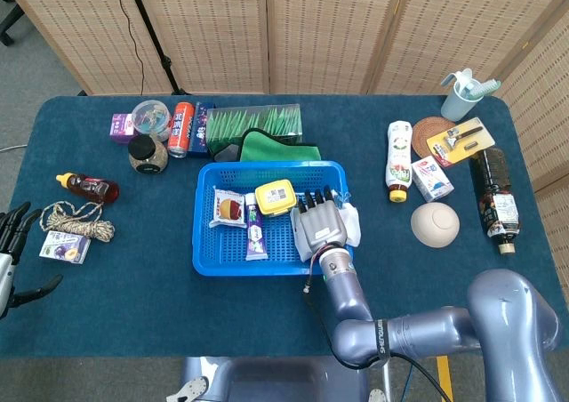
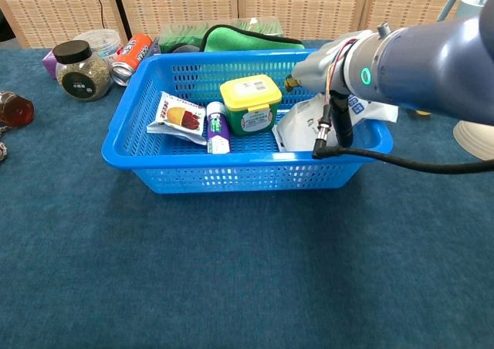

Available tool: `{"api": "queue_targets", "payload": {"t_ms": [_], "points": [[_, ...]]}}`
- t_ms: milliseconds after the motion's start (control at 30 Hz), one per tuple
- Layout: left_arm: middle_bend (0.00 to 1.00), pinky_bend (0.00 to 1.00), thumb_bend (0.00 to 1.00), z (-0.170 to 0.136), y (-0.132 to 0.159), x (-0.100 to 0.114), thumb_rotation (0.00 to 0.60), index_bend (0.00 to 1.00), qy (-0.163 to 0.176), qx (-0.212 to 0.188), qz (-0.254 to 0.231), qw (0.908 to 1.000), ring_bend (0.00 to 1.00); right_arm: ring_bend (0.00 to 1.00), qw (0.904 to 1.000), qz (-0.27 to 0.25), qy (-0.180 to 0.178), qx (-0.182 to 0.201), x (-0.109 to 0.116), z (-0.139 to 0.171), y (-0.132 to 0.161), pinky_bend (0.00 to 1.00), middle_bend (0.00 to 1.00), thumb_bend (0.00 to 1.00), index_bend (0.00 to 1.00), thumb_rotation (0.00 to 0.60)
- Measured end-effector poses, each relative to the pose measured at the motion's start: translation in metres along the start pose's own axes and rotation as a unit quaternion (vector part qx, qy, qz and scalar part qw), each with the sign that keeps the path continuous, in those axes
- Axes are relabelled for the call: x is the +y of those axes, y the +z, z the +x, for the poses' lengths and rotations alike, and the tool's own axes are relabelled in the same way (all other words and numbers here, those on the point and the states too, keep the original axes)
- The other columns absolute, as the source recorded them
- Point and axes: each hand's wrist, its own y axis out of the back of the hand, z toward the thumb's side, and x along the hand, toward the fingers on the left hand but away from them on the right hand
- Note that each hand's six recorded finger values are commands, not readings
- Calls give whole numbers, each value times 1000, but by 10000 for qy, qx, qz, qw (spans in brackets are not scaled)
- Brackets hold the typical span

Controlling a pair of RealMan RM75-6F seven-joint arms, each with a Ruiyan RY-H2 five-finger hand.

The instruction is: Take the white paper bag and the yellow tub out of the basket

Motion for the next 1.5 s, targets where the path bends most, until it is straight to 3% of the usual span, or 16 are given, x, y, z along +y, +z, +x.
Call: {"api": "queue_targets", "payload": {"t_ms": [167,233,467,700,800,1167,1500], "points": [[0,0,149,0,-1,0,600,0,-6,5,-21,10000,0,0,9997,240,-37,-79,-6,-6,0,9,4,0,6,600],[0,0,149,0,-1,1,600,0,-7,4,-23,10000,0,23,9996,283,-59,-67,-8,-7,1,57,47,0,51,600],[0,0,149,0,-1,0,600,0,-35,6,-36,10000,0,340,9995,272,-176,4,-11,-10,5,409,386,22,394,600],[0,0,149,-1,-1,0,600,0,-36,5,-51,10000,0,520,9993,163,-334,82,-13,-14,6,593,589,435,568,600],[0,0,149,-1,-1,0,600,0,-42,3,-48,10000,0,543,9988,124,-461,135,-11,-13,6,617,618,498,613,600],[0,0,149,-1,1,-2,600,0,-78,-26,-36,10000,0,551,9890,-111,-1399,459,20,6,4,622,627,508,622,600],[0,0,149,-2,1,-3,600,0,-126,-43,-36,9999,0,552,9816,-367,-1849,305,51,23,-20,622,628,507,622,600]]}}
